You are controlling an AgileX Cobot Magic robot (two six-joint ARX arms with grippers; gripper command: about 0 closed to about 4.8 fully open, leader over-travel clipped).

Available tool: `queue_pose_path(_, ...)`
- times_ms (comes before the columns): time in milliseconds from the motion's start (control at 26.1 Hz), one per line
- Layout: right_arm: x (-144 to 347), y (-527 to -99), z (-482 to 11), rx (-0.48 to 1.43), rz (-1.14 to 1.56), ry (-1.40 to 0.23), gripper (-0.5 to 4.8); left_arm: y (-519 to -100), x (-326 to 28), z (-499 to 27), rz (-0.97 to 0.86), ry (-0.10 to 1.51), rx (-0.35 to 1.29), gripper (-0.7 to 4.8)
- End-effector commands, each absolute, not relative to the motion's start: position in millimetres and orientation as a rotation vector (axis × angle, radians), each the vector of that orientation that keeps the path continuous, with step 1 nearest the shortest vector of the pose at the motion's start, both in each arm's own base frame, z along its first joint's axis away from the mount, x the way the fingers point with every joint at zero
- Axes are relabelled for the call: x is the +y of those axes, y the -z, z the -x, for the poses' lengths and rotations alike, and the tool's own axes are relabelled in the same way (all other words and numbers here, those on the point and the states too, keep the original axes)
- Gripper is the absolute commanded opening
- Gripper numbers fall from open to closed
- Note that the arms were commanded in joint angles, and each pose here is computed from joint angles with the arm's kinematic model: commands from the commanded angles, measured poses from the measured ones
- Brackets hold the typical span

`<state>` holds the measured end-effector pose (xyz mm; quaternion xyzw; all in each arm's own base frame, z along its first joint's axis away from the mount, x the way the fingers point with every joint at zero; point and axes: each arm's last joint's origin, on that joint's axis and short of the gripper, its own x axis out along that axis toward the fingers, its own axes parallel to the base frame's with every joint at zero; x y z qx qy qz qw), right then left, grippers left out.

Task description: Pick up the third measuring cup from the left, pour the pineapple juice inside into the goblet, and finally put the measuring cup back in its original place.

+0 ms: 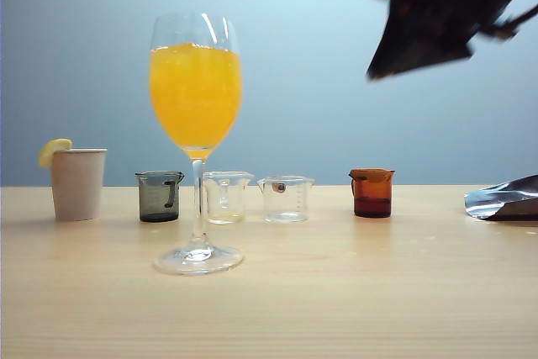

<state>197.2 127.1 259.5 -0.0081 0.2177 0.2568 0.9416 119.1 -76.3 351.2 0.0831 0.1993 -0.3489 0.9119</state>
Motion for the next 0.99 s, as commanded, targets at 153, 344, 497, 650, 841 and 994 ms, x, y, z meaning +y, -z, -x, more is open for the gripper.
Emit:
queue_pose_path(153, 79.9, -289.5, -124.5, 0.322, -0.006, -0.532, -0.05, -355.7, -77.3, -120.1, -0.1, 0.716, 0.384, -0.06)
queue_pose_path(344, 57.1, -299.8, -91.7, 0.236, -0.029, -0.502, -0.05, -351.8, -73.5, -109.5, -0.083, 0.785, 0.42, -0.06)
queue_pose_path(497, 45.5, -298.2, -74.3, 0.21, -0.035, -0.482, -0.05, -346.7, -67.7, -97.8, 0.043, 0.798, 0.44, -0.05)
queue_pose_path(650, 39.0, -291.5, -65.1, 0.2, -0.044, -0.481, -0.05, -332.5, -59.1, -85.1, 0.119, 0.752, 0.439, -0.05)
queue_pose_path(841, 40.6, -263.9, -65.5, 0.119, -0.08, -0.525, -0.05, -300.1, -36.9, -62.7, 0.2, 0.494, 0.28, -0.05)
queue_pose_path(994, 45.4, -233.5, -72.4, 0.091, -0.093, -0.539, -0.05, -265.5, -30.4, -53.2, 0.228, 0.484, 0.165, -0.05)
